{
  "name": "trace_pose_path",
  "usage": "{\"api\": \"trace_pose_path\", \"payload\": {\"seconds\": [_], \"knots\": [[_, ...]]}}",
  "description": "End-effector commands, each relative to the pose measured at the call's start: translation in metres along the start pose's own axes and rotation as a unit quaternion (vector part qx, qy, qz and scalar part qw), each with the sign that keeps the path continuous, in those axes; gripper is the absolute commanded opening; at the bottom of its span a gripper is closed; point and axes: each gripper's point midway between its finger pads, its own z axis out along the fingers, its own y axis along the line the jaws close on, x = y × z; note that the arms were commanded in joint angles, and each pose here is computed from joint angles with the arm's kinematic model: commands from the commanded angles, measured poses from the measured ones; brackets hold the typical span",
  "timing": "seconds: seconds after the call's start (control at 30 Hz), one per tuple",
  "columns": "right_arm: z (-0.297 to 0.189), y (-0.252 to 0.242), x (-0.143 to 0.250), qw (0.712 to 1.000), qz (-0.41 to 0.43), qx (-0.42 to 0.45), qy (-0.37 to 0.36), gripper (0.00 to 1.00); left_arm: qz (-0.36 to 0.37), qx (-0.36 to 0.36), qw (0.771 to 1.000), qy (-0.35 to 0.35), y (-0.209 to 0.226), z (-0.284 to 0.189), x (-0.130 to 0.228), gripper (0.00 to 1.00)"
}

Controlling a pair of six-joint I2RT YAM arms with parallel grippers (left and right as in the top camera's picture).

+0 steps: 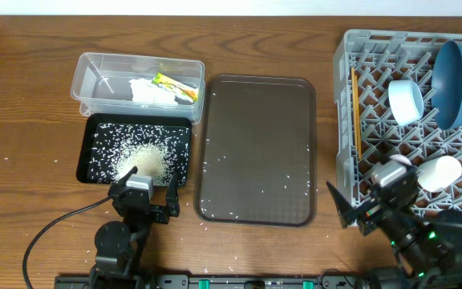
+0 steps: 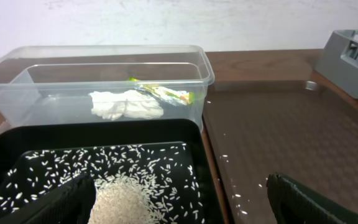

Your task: Sort waste into correct bins and load items into the dishwasher rack

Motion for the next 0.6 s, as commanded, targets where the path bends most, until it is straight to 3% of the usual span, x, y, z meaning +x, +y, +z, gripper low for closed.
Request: {"api": "trace_pose_path", "payload": {"seconds": [0.0,0.13,0.37,0.57], "knots": [[0.005,0.001,0.027,1.0,0.026,0.005,-0.006,0.99,0.0,-0.008,1.0,0.012,0.003,0.003,0.012,0.91],[0.019,-0.001,0.058,0.998,0.064,0.01,-0.022,0.99,0.0,-0.008,1.0,0.012,0.003,0.003,0.012,0.91],[0.043,-0.003,0.096,0.997,0.05,0.016,-0.058,0.99,0.0,-0.008,1.0,0.012,0.003,0.003,0.012,0.91],[0.044,-0.006,0.084,0.994,0.032,0.021,-0.099,0.99,0.0,-0.008,1.0,0.012,0.003,0.003,0.012,0.91]]}}
